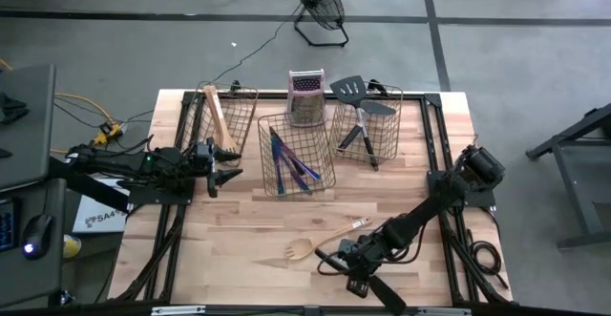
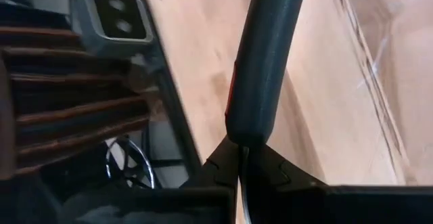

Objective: Pick & Place Kitchen Items
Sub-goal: Put the black spatula into the into the right wire basket

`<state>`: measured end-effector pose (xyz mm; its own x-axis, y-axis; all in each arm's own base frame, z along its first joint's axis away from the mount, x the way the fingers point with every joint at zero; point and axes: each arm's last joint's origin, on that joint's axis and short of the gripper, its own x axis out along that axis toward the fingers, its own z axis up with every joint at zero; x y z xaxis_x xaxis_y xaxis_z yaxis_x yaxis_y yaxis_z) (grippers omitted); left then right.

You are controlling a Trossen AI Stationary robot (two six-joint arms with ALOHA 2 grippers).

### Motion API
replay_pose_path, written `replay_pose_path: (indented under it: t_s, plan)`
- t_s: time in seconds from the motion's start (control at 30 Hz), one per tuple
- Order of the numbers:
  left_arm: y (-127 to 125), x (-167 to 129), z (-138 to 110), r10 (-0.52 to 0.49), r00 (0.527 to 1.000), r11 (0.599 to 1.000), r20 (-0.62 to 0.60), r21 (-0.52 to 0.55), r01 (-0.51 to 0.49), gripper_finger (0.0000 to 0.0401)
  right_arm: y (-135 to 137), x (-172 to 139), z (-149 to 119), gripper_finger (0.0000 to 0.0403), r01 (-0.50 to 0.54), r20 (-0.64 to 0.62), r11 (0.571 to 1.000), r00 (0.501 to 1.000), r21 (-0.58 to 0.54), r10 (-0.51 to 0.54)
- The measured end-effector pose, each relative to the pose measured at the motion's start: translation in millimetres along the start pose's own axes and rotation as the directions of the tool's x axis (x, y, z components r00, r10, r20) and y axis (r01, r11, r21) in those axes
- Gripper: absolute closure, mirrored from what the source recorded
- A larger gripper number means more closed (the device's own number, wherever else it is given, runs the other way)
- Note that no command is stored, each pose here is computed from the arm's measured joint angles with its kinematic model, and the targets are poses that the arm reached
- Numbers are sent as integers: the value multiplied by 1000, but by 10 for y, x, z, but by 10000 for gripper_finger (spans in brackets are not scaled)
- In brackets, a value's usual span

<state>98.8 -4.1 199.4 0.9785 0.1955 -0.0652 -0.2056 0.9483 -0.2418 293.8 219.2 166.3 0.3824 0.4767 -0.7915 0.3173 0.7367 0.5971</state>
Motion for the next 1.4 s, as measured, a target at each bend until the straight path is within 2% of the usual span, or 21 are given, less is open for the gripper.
replay_pose_path:
  t_s: [0.23, 0.47, 0.57, 0.7, 0.83, 0.97, 1.1, 1.23, 1.3, 1.4]
  plan:
    - [0, 0, 0, 0, 1000, 1000, 0, 0, 0, 157, 131, -372, 36, 400, -23, 160, 1000, 987, -10, 24]
    - [0, 0, 0, 0, 1000, 1000, 0, 0, 0, 157, 142, -799, 64, 400, 63, 372, 998, 927, -9, -55]
    - [0, 0, 0, 0, 1000, 1000, 0, 0, 0, 157, 128, -1003, 86, 400, 100, 476, 995, 874, 12, -94]
    - [0, 0, 0, 0, 1000, 1000, 0, 0, 0, 157, 81, -1283, 119, 400, 157, 606, 986, 780, 52, -156]
    - [0, 0, 0, 0, 1000, 1000, 0, 0, 0, 157, -13, -1581, 129, 400, 234, 702, 967, 672, 103, -237]
    - [0, 0, 0, 0, 1000, 1000, 0, 0, 0, 157, -152, -1894, 112, 400, 332, 763, 930, 556, 160, -329]
    - [0, 0, 0, 0, 1000, 1000, 0, 0, 0, 157, -303, -2197, 102, 400, 476, 810, 859, 418, 190, -411]
    - [0, 0, 0, 0, 1000, 1000, 0, 0, 0, 157, -439, -2406, 142, 400, 661, 822, 731, 315, 170, -475]
    - [0, 0, 0, 0, 1000, 1000, 0, 0, 0, 157, -497, -2480, 193, 400, 745, 818, 654, 290, 133, -496]
    - [0, 0, 0, 0, 1000, 1000, 0, 0, 0, 157, -589, -2556, 296, 400, 838, 799, 545, 308, 30, -517]
